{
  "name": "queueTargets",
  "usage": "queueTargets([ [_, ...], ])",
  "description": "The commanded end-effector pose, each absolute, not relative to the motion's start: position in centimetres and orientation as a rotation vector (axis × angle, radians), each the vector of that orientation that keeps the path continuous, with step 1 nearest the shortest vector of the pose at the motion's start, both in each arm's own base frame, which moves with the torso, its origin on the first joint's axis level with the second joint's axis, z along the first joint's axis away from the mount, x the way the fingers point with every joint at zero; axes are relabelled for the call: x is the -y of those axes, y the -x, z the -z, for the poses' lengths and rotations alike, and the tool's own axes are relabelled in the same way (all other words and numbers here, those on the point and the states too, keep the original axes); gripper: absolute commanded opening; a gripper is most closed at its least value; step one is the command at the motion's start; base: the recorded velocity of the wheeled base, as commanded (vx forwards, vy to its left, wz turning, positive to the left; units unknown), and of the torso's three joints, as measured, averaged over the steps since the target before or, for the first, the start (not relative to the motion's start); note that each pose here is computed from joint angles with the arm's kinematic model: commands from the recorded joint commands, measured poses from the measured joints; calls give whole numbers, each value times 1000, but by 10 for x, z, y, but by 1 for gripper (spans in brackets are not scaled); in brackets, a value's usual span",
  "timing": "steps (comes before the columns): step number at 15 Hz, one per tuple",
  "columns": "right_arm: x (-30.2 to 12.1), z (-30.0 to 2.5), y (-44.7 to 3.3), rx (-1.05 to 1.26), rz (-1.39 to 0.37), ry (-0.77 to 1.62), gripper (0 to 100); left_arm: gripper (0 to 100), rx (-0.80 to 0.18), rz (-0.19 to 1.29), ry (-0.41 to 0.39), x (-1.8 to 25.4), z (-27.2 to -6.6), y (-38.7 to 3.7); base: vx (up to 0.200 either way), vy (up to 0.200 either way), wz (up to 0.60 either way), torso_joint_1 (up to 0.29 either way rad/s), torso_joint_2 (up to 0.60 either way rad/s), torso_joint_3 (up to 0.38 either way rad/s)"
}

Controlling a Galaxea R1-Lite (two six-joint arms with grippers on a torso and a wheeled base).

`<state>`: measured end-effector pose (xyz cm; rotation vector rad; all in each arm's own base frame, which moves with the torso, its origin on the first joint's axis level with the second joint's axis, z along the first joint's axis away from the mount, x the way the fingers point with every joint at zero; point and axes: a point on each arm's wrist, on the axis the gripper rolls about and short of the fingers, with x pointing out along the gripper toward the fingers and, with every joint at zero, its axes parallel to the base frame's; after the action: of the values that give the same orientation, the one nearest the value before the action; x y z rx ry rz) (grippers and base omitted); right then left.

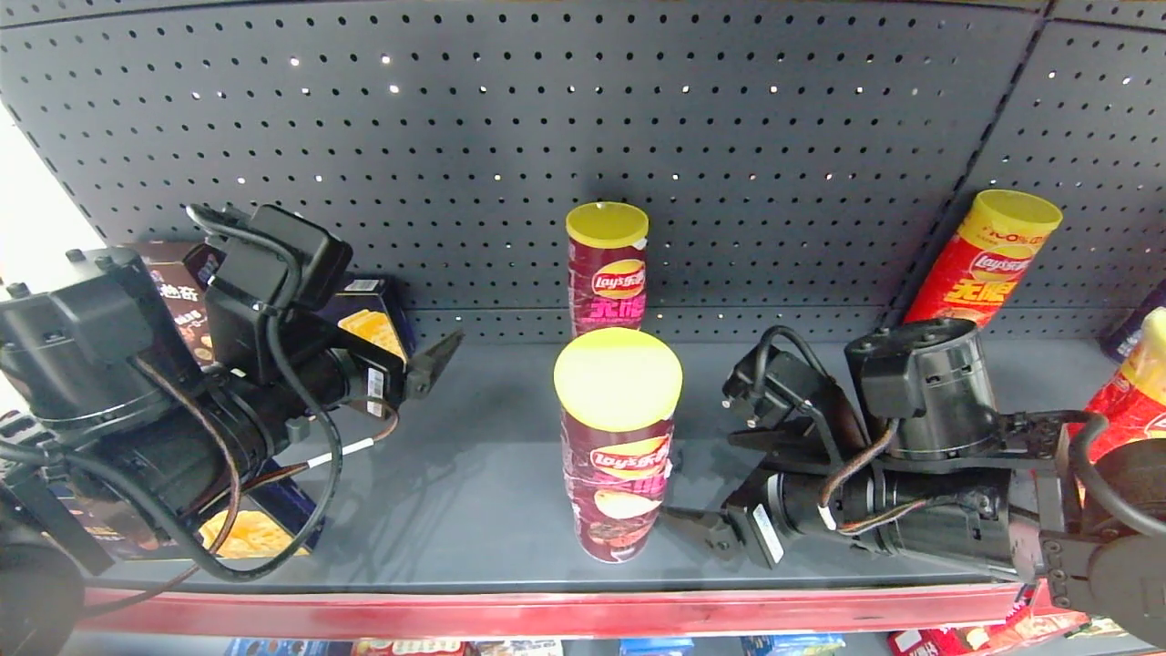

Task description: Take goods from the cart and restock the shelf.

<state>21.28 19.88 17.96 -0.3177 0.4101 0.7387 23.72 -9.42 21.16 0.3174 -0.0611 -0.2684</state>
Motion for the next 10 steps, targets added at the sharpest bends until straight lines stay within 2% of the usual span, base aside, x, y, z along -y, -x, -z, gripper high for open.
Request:
queueTargets([
  [1, -199, -179, -212, -410, -740, 319, 100, 100, 59, 268, -318, 94, -211, -237, 0, 0, 0, 0, 0, 0],
  [4, -194, -184, -210, -396, -730, 310, 100, 100, 54, 267, -319, 93, -210, -236, 0, 0, 0, 0, 0, 0],
  [6, -182, -200, -206, -341, -708, 281, 100, 100, 62, 266, -317, 91, -211, -232, 0, 0, 0, 0, 0, 0],
  [10, -138, -244, -170, -171, -661, 206, 100, 100, 209, 241, -279, 72, -247, -182, 0, 0, 0, 0, 0, 0],
])
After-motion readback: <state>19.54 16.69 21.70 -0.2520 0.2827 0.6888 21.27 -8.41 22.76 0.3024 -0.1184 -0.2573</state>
